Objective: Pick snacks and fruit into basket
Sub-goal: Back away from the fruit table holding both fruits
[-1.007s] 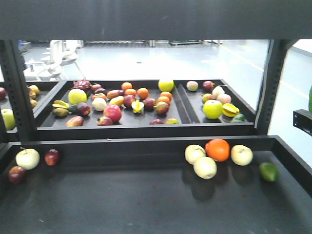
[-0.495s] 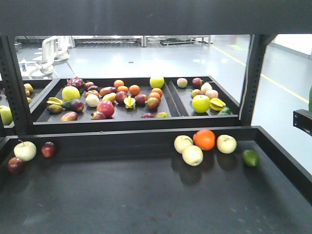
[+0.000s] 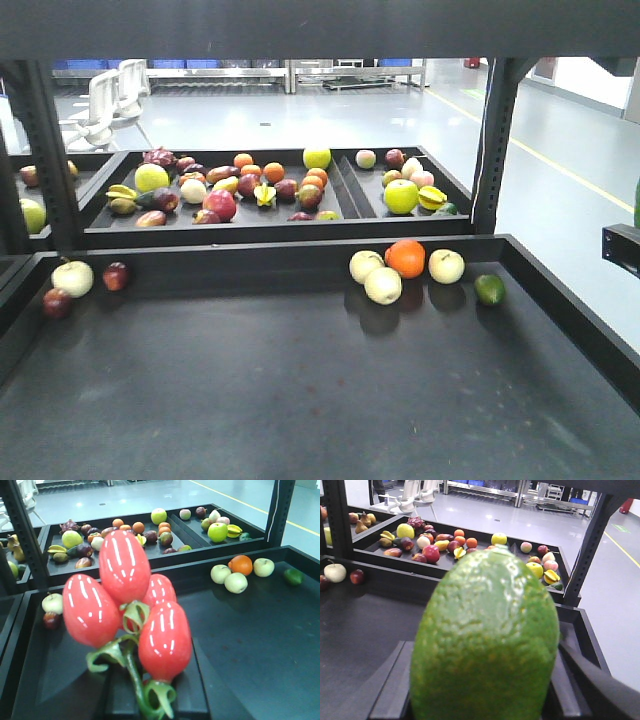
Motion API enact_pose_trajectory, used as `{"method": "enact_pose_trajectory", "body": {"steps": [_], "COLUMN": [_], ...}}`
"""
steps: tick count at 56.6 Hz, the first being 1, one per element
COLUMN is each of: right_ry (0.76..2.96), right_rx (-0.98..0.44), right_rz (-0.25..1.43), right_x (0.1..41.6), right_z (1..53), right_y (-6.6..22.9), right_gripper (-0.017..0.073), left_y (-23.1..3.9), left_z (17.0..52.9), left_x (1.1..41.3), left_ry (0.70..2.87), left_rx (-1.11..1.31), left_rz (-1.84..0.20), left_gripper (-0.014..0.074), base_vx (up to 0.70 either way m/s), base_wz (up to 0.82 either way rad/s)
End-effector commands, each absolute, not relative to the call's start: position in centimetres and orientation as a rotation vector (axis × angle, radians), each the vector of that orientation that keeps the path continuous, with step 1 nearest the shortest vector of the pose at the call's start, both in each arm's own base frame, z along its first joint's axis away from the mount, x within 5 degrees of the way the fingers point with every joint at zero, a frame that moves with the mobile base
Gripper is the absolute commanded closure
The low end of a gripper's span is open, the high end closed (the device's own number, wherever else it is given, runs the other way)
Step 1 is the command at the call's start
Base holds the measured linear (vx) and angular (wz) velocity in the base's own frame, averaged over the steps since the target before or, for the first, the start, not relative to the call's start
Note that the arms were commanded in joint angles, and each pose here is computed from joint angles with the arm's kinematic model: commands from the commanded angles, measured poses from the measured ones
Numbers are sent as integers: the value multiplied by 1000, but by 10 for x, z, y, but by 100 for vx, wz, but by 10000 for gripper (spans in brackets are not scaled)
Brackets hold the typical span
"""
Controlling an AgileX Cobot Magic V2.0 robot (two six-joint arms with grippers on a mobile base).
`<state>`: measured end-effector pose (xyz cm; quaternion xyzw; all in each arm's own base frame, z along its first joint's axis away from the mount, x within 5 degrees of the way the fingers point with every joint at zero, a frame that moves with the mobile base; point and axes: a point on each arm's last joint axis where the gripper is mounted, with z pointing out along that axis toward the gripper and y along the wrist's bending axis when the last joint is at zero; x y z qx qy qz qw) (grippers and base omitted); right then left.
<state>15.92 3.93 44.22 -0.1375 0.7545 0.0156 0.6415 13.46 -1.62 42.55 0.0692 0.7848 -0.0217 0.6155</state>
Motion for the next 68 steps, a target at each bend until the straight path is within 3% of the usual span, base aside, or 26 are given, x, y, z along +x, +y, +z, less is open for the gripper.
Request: {"method": "enact_pose_trajectory", "body": {"steps": [1, 68], "right_ry": [1595, 1595], "right_rx": [-307, -307], "right_rz": [26, 26], "right_x": [155, 155], "right_z": [461, 461], "right_y": [38, 38], "right_gripper": [568, 568], "left_y": [-16, -16], "left_z": [442, 442], "left_x": [132, 132], "left_ry": [1694, 1694], "left_rx": [141, 141], "left_rz": [-62, -62], "left_gripper": [597, 597], "base_vx": [-31, -34], "base_wz": [4, 0]}}
